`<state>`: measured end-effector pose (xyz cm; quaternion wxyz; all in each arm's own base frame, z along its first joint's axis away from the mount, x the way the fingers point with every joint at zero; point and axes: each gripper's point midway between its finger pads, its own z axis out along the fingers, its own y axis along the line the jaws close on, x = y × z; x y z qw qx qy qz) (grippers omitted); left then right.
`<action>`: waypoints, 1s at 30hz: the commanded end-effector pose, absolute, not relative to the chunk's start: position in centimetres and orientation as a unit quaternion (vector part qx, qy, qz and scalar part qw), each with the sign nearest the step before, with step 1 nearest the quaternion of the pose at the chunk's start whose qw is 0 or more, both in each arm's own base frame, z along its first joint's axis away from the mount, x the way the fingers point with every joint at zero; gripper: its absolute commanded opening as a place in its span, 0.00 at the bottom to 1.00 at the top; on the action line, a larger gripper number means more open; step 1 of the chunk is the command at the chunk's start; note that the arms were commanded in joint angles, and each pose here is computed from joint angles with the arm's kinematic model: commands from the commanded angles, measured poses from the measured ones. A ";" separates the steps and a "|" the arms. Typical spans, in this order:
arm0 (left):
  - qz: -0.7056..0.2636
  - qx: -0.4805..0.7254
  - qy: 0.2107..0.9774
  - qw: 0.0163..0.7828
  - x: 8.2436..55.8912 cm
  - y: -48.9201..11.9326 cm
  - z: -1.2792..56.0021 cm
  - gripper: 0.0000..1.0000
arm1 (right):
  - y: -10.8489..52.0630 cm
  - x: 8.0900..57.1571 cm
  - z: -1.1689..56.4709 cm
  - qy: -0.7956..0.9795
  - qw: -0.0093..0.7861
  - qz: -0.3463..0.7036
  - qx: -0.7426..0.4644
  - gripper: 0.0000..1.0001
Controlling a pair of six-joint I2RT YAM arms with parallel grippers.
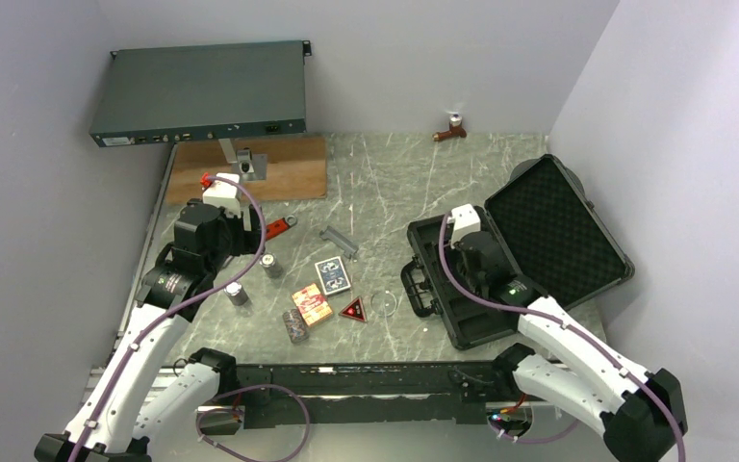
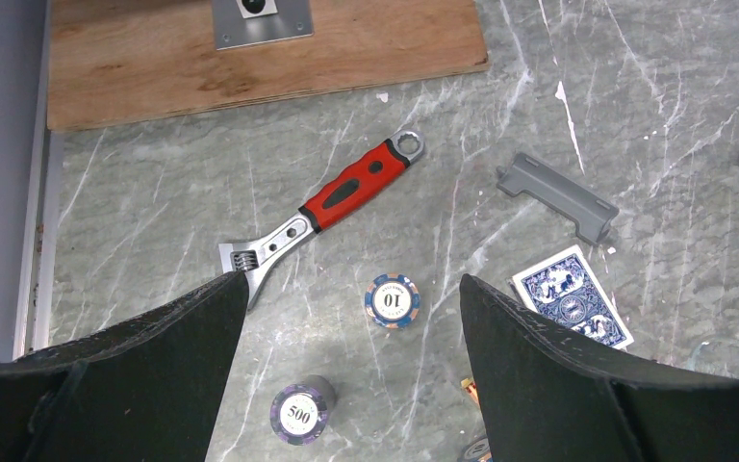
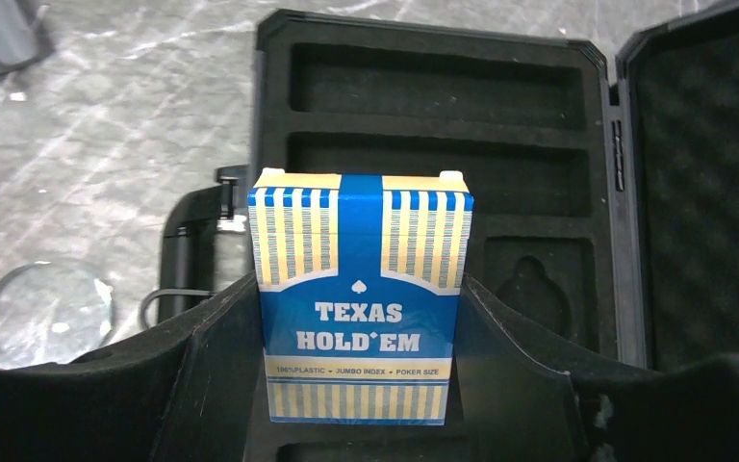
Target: Pack up texas hold em set
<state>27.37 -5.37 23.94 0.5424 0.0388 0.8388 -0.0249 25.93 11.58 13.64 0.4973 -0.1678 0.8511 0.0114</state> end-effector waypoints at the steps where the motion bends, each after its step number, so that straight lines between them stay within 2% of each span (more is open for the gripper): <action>1: -0.033 0.037 0.827 0.560 27.6 -5.6 25.5 0.87 | 11.9 27.8 15.3 0.831 0.530 0.052 -0.162 0.00; 5: -0.035 0.038 0.827 0.560 27.6 -5.7 25.6 0.87 | 12.5 28.2 15.5 0.828 0.532 0.070 -0.162 0.00; 13: -0.036 0.037 0.825 0.563 27.6 -5.7 25.7 0.87 | 12.8 27.9 12.3 0.849 0.494 0.080 -0.168 0.00; 30: -0.038 0.038 0.823 0.565 27.5 -5.8 25.9 0.88 | 11.0 27.9 10.1 0.885 0.431 0.046 -0.169 0.00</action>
